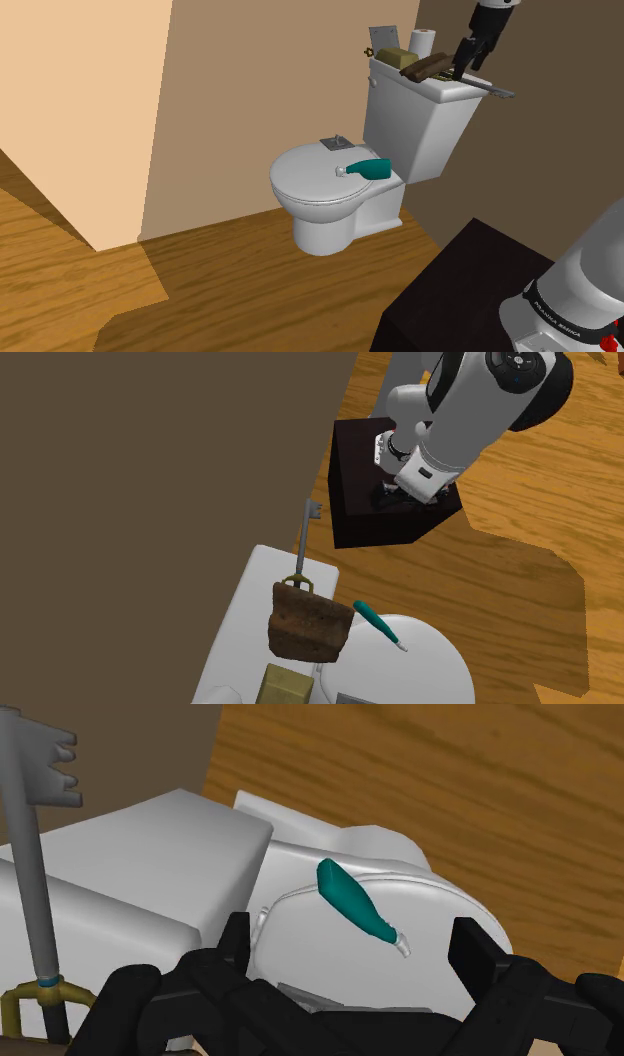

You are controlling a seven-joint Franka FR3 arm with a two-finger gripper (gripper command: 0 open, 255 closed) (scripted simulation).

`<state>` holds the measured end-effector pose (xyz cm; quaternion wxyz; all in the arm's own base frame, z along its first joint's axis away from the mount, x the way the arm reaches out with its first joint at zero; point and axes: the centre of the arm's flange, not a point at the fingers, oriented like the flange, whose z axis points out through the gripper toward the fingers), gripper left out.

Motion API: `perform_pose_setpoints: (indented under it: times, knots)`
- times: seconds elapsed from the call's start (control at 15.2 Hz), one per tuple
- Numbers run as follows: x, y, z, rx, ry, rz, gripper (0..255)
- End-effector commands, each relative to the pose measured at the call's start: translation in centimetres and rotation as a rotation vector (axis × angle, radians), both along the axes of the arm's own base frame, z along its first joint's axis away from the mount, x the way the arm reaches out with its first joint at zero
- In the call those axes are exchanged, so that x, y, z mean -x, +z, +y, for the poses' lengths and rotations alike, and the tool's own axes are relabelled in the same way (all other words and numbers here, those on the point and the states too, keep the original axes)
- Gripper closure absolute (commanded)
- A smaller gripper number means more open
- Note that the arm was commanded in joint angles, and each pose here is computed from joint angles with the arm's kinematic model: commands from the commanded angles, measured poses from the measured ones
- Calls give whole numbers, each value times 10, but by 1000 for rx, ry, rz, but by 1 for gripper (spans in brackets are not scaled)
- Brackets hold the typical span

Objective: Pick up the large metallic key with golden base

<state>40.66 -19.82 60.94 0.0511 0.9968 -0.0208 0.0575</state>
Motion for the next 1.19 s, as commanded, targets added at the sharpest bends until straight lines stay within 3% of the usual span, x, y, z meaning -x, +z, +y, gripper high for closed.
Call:
perform_pose_setpoints:
  times: [0.0, 1.12]
  knots:
    - [-12, -4, -25, 4, -19, 15, 0]
    - [-83, -47, -220, 29, -164, 131, 0]
